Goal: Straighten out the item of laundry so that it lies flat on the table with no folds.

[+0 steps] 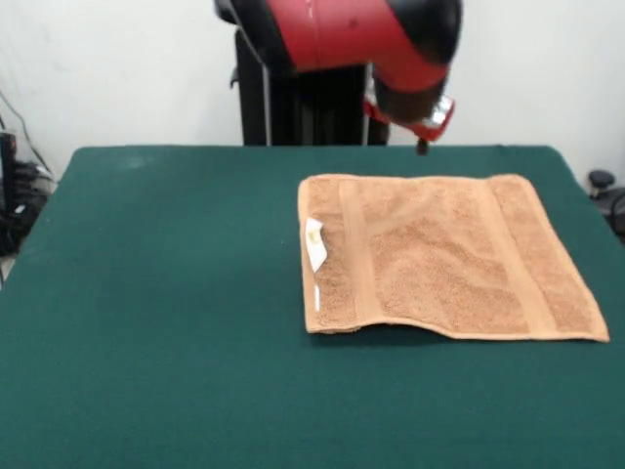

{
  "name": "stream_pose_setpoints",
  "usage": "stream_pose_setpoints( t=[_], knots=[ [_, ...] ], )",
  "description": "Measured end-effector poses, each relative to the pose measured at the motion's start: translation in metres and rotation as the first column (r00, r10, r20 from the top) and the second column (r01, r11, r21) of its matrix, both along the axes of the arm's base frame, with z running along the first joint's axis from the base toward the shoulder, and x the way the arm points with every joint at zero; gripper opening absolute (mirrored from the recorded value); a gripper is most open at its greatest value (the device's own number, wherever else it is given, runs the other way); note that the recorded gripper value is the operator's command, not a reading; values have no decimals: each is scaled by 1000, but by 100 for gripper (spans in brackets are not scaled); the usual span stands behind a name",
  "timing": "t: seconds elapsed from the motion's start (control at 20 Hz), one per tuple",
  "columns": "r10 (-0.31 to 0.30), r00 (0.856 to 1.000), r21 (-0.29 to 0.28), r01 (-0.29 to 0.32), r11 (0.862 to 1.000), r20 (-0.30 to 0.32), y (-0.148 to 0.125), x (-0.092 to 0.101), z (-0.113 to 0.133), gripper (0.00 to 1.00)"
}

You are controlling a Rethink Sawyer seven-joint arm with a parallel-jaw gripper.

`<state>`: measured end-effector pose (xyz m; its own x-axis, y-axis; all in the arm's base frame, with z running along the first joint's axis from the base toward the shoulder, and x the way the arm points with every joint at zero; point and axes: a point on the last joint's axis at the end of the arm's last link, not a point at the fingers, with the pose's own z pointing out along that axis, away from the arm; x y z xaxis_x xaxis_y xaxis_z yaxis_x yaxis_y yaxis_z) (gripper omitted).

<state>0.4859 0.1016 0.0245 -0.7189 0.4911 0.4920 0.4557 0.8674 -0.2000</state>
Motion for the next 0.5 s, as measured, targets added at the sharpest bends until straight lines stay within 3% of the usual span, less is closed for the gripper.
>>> stream_pose_setpoints(
  t=[0.3,0.5],
  knots=[
    [59,985,-135,-37,990,160,-21,42,45,100],
    [107,949,-219,-41,975,297,-43,80,61,100]
  ],
)
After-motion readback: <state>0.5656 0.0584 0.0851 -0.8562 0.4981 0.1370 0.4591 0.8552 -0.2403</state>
